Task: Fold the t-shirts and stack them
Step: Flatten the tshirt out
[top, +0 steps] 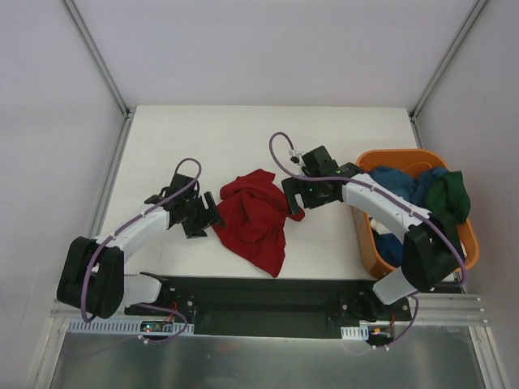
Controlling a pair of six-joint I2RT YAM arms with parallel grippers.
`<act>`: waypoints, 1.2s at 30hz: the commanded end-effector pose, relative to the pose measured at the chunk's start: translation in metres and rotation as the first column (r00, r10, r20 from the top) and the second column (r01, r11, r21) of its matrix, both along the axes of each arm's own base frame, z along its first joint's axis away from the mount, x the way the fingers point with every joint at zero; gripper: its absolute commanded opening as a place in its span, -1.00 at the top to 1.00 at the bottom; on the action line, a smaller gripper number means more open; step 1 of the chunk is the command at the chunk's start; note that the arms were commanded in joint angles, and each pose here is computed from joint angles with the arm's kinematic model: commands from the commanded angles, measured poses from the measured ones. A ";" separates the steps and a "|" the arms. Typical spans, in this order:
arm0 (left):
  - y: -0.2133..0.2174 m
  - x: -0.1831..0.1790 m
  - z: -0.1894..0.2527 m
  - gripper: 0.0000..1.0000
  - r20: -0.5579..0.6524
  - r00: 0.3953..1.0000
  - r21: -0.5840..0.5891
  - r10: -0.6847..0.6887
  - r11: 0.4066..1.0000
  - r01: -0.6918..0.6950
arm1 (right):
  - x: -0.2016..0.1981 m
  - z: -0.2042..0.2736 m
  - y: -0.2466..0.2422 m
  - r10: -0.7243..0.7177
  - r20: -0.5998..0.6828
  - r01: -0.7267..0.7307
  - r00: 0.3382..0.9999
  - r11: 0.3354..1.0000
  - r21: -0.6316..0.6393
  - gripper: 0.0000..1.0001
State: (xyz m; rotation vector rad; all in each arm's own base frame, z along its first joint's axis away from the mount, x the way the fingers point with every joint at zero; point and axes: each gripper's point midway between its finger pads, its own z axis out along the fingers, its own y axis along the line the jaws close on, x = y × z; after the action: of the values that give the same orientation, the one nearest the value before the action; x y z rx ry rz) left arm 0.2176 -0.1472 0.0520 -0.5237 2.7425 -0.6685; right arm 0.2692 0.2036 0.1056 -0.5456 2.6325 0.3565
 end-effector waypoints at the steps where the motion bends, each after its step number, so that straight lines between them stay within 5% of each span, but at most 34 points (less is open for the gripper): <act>1: -0.004 0.025 -0.003 -0.31 0.030 0.999 0.021 0.022 1.000 -0.023 | 0.022 0.008 0.022 0.092 0.068 -0.093 0.993 0.996 0.004 -0.90; 7: -0.018 0.036 -0.011 0.05 0.006 1.000 0.005 -0.015 1.000 0.015 | 0.044 0.012 0.057 0.153 0.115 -0.158 0.981 0.987 0.034 -0.88; 11: -0.021 0.043 -0.015 0.67 0.006 0.999 0.015 -0.031 0.999 0.031 | 0.055 0.006 0.070 0.160 0.111 -0.163 0.981 0.986 0.025 -0.72; 12: -0.020 0.044 -0.015 0.97 0.010 0.999 0.018 -0.031 0.999 0.031 | 0.056 -0.001 0.071 0.160 0.095 -0.162 0.982 0.987 0.013 -0.66; 20: -0.014 0.040 -0.018 1.00 0.016 0.999 0.045 -0.030 0.999 0.030 | 0.063 -0.020 0.087 0.179 0.063 -0.180 0.982 0.983 0.017 -0.29; 23: -0.014 0.040 -0.018 1.00 0.016 0.999 0.048 -0.031 0.998 0.030 | 0.066 -0.024 0.089 0.163 0.060 -0.164 0.985 0.986 0.016 0.30; 24: -0.013 0.040 -0.019 1.00 0.017 0.999 0.051 -0.031 0.998 0.030 | 0.068 -0.023 0.088 0.151 0.068 -0.152 0.986 0.988 0.013 0.64; 27: -0.007 0.044 -0.014 1.00 0.043 0.999 0.085 -0.011 0.996 0.007 | 0.073 -0.001 0.085 0.108 0.130 -0.112 0.986 0.993 0.026 0.98; 33: 0.018 0.065 0.050 1.00 0.249 0.968 0.173 0.039 0.981 -0.084 | 0.077 0.073 0.056 -0.036 0.308 0.019 0.951 0.998 0.059 0.99; 36: 0.038 0.076 0.106 1.00 0.422 0.903 0.198 0.086 0.963 -0.184 | 0.068 0.116 0.039 -0.096 0.392 0.055 0.915 0.992 0.115 0.99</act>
State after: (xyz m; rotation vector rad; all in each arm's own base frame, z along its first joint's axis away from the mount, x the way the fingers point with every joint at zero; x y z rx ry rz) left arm 0.2688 -0.1337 0.0772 -0.4904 2.5949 -0.4712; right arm 0.3363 0.2625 0.1250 -0.5975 2.4537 0.2955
